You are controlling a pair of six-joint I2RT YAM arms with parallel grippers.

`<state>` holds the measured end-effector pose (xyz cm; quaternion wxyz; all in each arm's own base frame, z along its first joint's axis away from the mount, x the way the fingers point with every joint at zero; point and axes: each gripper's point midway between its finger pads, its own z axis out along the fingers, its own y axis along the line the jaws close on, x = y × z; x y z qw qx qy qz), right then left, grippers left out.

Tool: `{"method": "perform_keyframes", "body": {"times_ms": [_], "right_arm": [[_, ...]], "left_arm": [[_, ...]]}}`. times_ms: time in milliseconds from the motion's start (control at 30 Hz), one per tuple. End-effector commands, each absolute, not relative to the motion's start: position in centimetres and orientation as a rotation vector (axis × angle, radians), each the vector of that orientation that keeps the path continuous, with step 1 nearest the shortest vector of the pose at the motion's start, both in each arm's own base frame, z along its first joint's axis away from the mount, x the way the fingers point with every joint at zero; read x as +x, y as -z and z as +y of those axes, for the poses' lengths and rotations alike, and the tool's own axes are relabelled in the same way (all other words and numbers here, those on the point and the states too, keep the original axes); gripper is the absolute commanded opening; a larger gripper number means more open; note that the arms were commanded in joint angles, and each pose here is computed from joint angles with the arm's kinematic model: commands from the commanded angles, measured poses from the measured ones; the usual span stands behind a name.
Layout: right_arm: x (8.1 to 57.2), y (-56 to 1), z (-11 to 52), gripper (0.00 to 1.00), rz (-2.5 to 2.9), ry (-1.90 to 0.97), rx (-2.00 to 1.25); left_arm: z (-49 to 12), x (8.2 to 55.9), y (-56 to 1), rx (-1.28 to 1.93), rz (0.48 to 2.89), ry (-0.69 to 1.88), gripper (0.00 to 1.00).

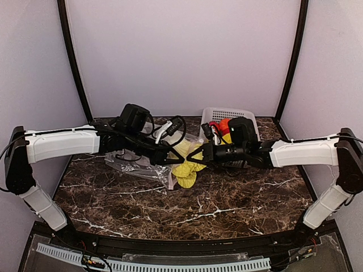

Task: Place the food in the zip-top bag and seal the zipper
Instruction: Place the fake vegetable in the zipper food storage bag.

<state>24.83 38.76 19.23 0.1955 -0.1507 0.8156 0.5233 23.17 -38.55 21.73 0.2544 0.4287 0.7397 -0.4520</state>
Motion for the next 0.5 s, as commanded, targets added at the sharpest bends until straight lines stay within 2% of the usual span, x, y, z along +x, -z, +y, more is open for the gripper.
{"method": "perform_keyframes", "body": {"times_ms": [0,467], "right_arm": [[26.5,-22.3,37.8,0.00,2.105,-1.637,-0.281],[27.6,-22.7,36.9,0.00,1.975,-1.662,-0.160]], "left_arm": [[-38.5,22.2,-21.3,1.181,2.014,1.268,0.01],[-41.2,19.6,-21.1,1.210,1.997,1.412,0.01]]}}
